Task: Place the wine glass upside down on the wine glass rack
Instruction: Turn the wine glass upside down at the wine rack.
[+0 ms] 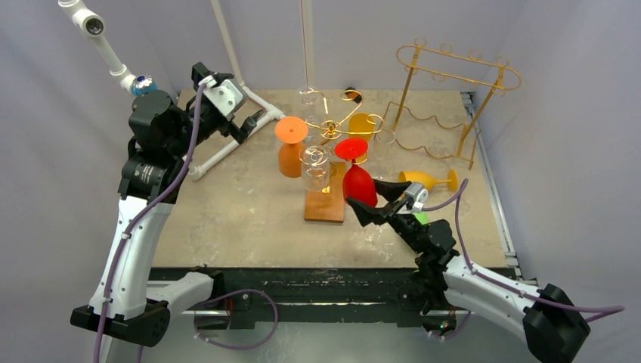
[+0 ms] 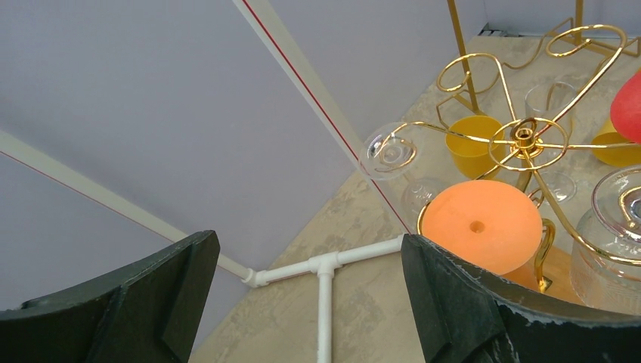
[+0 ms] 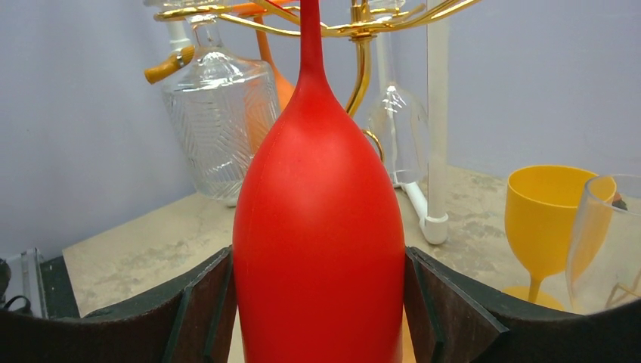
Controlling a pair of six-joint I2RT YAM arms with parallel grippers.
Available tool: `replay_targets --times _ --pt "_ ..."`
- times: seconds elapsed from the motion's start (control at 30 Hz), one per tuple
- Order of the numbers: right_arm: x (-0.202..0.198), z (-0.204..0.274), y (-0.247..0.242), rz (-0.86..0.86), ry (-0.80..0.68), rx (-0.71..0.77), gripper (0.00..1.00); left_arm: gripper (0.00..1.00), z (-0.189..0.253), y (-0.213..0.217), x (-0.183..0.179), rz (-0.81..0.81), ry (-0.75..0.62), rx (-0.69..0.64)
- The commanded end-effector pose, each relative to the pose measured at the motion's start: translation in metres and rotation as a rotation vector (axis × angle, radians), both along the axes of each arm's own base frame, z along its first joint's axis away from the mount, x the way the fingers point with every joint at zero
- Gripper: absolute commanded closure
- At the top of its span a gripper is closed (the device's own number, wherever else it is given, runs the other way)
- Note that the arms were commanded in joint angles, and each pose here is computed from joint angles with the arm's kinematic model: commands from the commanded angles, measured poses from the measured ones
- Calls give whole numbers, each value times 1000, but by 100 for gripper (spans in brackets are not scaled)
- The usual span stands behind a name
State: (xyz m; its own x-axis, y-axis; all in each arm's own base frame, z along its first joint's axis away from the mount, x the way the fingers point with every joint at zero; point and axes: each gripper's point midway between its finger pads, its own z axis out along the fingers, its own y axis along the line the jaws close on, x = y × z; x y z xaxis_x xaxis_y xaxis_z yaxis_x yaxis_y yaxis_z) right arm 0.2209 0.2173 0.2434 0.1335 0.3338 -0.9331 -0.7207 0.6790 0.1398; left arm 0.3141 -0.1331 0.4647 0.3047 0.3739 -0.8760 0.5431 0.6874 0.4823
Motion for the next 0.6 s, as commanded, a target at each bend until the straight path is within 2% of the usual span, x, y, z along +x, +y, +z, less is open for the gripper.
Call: replay_targets --times 0.0,0.57 --pt "-1 29 -9 -25 -64 111 43 0 15 5 1 27 -39 -23" --pt "7 31 -4 -41 -128 143 45 0 13 2 2 11 -35 -8"
